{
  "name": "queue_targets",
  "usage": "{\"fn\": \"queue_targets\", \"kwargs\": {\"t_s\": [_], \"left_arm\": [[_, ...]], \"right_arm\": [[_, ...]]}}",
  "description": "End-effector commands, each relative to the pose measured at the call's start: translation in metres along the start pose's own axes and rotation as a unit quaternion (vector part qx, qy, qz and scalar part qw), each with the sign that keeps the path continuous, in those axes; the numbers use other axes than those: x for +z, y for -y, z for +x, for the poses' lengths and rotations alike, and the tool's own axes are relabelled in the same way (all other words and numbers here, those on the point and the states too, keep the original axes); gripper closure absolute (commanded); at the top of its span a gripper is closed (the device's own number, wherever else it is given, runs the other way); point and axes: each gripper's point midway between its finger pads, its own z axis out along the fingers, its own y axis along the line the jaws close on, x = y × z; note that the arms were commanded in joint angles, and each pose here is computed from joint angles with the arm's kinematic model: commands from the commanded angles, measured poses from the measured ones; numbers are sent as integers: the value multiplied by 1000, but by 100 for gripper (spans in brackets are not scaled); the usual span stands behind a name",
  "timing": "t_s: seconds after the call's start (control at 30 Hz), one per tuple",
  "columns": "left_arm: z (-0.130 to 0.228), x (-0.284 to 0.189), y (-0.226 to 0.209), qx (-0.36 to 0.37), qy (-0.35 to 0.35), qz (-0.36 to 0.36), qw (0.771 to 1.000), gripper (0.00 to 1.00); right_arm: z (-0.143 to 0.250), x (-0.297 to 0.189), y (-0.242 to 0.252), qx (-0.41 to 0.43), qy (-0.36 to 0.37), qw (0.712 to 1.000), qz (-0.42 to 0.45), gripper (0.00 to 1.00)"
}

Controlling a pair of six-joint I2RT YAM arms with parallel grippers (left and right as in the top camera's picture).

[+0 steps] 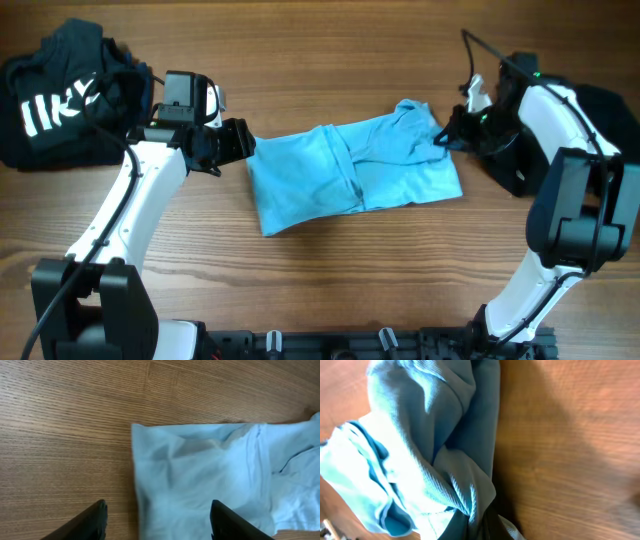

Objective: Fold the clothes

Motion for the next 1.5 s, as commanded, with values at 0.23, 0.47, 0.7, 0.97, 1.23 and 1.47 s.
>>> {"fn": "queue_targets", "kwargs": {"t_s": [0.23, 0.47, 0.7, 0.97, 1.23, 1.47], "left_arm": [[-13, 3, 16, 29, 28, 20, 999, 30], [-28, -14, -11, -26, 53, 12, 998, 31], [-38, -44, -76, -111, 75, -24, 991, 31], [-37, -60, -131, -166, 84, -54, 981, 31], [-37, -60, -131, -155, 83, -55, 983, 31], [-37, -60, -131, -155, 84, -55, 983, 30]], "right_arm": [[-14, -22, -29, -57, 7, 998, 2, 96], [8, 1, -99, -135, -34, 990, -10, 96], [40, 27, -180, -206, -60, 977, -22, 96], [94, 59, -248, -284, -91, 954, -33, 96], [110, 75, -282, -318, -74, 944, -42, 96], [131, 80, -304, -354, -86, 928, -75, 30]]}}
